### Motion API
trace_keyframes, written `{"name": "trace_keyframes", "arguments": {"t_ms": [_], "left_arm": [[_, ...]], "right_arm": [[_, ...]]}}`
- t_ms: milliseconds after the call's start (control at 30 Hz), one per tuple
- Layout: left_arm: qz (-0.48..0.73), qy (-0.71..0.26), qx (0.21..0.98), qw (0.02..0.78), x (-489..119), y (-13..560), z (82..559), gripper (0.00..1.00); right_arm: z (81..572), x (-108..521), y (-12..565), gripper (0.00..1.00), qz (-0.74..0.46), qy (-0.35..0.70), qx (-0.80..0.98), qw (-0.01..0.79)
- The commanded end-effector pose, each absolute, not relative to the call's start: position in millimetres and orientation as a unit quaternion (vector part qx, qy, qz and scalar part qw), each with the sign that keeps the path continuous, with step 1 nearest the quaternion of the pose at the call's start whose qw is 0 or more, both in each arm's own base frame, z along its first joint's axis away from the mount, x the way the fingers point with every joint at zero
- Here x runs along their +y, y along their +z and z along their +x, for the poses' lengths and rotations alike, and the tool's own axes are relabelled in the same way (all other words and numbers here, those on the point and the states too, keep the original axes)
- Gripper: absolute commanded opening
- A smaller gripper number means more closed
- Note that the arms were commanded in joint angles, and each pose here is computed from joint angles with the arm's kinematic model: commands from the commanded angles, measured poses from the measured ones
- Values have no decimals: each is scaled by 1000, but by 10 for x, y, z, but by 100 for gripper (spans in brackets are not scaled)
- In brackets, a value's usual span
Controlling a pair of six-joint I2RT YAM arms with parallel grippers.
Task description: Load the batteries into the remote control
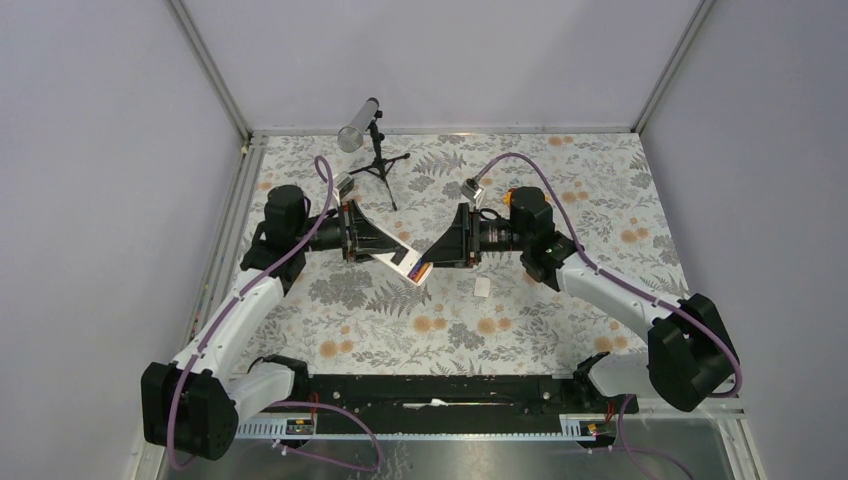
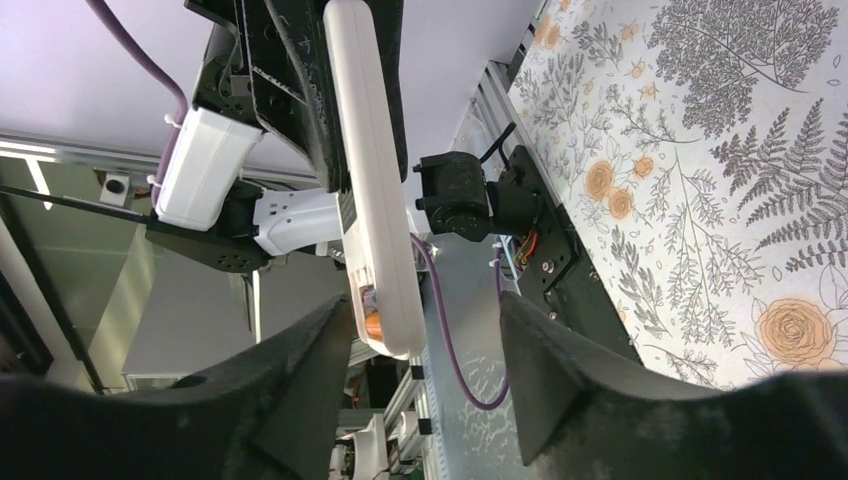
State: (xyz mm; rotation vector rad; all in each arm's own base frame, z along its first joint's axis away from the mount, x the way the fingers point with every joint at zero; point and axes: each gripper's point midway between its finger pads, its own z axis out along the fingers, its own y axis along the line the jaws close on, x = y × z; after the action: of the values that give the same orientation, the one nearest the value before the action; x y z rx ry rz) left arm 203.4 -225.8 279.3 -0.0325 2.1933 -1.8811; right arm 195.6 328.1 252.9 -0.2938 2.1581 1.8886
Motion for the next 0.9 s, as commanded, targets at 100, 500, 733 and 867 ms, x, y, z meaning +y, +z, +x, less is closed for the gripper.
{"name": "trace_keyframes", "arguments": {"t_ms": [100, 500, 733, 867], "left_arm": [[7, -655, 740, 152, -2254, 2930, 2047, 0], [6, -656, 739, 152, -2257, 2965, 2053, 0], [10, -661, 735, 154, -2259, 3027, 2045, 0], [7, -651, 744, 151, -2248, 2924, 2044, 0]], "right_arm": [[1994, 3372, 2649, 50, -122, 646, 739, 147], [1990, 3386, 2504, 36, -140, 614, 762, 153], [2007, 3386, 2454, 26, -144, 601, 770, 157], [2013, 3391, 2578, 60, -139, 612, 761, 164]]}}
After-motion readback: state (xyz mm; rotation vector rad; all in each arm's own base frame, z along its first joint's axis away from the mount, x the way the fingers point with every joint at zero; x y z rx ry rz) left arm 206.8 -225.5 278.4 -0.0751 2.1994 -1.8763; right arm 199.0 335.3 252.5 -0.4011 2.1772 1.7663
